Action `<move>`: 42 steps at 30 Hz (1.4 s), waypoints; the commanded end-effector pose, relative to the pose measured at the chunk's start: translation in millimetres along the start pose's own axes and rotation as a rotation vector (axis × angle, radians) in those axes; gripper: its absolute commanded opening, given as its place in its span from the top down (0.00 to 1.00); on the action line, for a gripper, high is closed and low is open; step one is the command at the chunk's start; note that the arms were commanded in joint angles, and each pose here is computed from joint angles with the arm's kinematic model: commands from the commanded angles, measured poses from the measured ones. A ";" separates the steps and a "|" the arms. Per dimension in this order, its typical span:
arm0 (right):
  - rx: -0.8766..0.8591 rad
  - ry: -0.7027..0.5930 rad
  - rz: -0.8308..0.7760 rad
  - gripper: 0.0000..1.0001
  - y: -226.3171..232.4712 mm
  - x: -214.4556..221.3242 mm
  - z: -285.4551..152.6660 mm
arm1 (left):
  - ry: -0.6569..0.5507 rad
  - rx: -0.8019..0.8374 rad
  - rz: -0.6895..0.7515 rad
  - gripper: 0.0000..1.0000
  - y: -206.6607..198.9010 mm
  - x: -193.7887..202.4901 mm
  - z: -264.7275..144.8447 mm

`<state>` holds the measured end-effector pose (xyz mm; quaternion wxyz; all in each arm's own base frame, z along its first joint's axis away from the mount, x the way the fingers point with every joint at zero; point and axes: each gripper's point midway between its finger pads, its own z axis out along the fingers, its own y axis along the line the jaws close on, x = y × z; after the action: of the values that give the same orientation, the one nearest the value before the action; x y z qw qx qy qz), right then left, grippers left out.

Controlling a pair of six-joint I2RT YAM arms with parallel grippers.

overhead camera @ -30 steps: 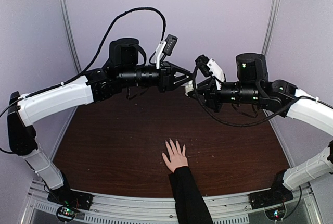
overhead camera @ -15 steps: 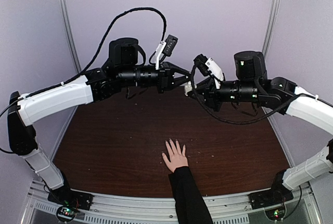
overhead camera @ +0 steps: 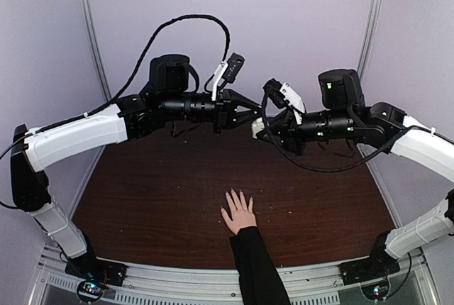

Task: Paint the nails
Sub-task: Screw the nail polish bottle cap onto the nail polish bottle.

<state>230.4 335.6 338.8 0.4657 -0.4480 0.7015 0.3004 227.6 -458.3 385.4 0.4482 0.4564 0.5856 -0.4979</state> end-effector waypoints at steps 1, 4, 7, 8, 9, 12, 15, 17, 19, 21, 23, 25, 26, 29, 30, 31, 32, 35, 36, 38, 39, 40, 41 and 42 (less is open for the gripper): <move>-0.149 -0.249 -0.118 1.00 33.6 -69.7 -33.9 | 0.072 0.161 -0.016 1.00 -27.3 29.6 9.6; -0.205 -0.289 -0.149 1.00 45.6 -77.1 -43.5 | 0.068 0.222 -0.009 1.00 -36.2 30.1 9.1; -0.254 -0.315 -0.174 1.00 55.1 -82.7 -51.3 | 0.070 0.281 -0.002 1.00 -45.3 31.4 8.9; -0.270 -0.321 -0.184 1.00 58.2 -84.1 -53.1 | 0.074 0.301 0.004 1.00 -47.9 30.9 8.5; -0.287 -0.324 -0.190 1.00 61.2 -85.4 -55.2 | 0.081 0.322 0.009 1.00 -50.9 31.6 8.0; -0.335 -0.336 -0.210 1.00 69.2 -89.9 -60.2 | 0.104 0.396 0.027 1.00 -61.1 36.2 5.7; -0.383 -0.338 -0.226 1.00 76.4 -91.3 -61.7 | 0.118 0.471 0.043 1.00 -71.6 40.0 1.7; -0.418 -0.341 -0.234 1.00 81.6 -93.3 -63.2 | 0.132 0.514 0.045 1.00 -76.3 43.1 0.0; -0.451 -0.348 -0.240 1.00 86.3 -96.3 -65.4 | 0.144 0.563 0.038 1.00 -81.5 45.3 -1.2; -0.485 -0.355 -0.244 1.00 91.0 -99.0 -67.9 | 0.149 0.610 0.025 1.00 -85.7 47.3 -1.9; -0.510 -0.363 -0.246 1.00 94.6 -101.8 -70.4 | 0.146 0.637 0.017 1.00 -88.2 46.2 -2.0; -0.528 -0.371 -0.250 1.00 97.3 -104.5 -73.0 | 0.146 0.661 0.008 1.00 -90.2 46.6 -2.4; -0.536 -0.373 -0.251 1.00 98.4 -105.5 -73.7 | 0.146 0.667 0.006 1.00 -90.9 45.9 -2.5; -0.555 -0.377 -0.252 1.00 100.9 -107.5 -75.7 | 0.146 0.687 0.001 1.00 -93.1 44.2 -3.6; -0.558 -0.377 -0.252 1.00 101.1 -107.7 -75.8 | 0.145 0.687 0.001 1.00 -92.6 43.1 -4.2; -0.560 -0.376 -0.251 1.00 101.2 -107.5 -75.8 | 0.145 0.686 0.001 0.99 -92.8 42.9 -3.7; -0.562 -0.375 -0.251 1.00 101.6 -107.2 -75.8 | 0.145 0.679 0.001 0.98 -91.6 42.3 -3.6; -0.540 -0.360 -0.245 1.00 98.5 -102.4 -73.2 | 0.132 0.614 0.002 0.91 -82.3 35.6 -3.3; -0.523 -0.350 -0.243 1.00 96.4 -99.5 -71.0 | 0.117 0.583 0.007 0.89 -77.3 31.4 -4.7; -0.494 -0.333 -0.241 1.00 92.2 -92.7 -66.5 | 0.081 0.526 0.028 0.83 -69.6 22.6 -10.1; -0.483 -0.326 -0.239 1.00 90.4 -89.7 -65.0 | 0.068 0.495 0.038 0.81 -65.9 18.7 -12.8; -0.476 -0.319 -0.235 1.00 89.3 -87.3 -63.5 | 0.058 0.467 0.048 0.79 -63.2 14.5 -15.5; -0.469 -0.311 -0.232 1.00 88.0 -84.4 -62.0 | 0.056 0.446 0.053 0.75 -60.7 11.8 -17.6; -0.464 -0.302 -0.227 1.00 86.6 -81.2 -59.9 | 0.054 0.431 0.057 0.70 -58.4 9.6 -19.5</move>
<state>142.8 352.6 376.7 0.3723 -0.5682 0.5651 0.4682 142.5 -438.9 414.2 0.3369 0.6043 0.3850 -0.6109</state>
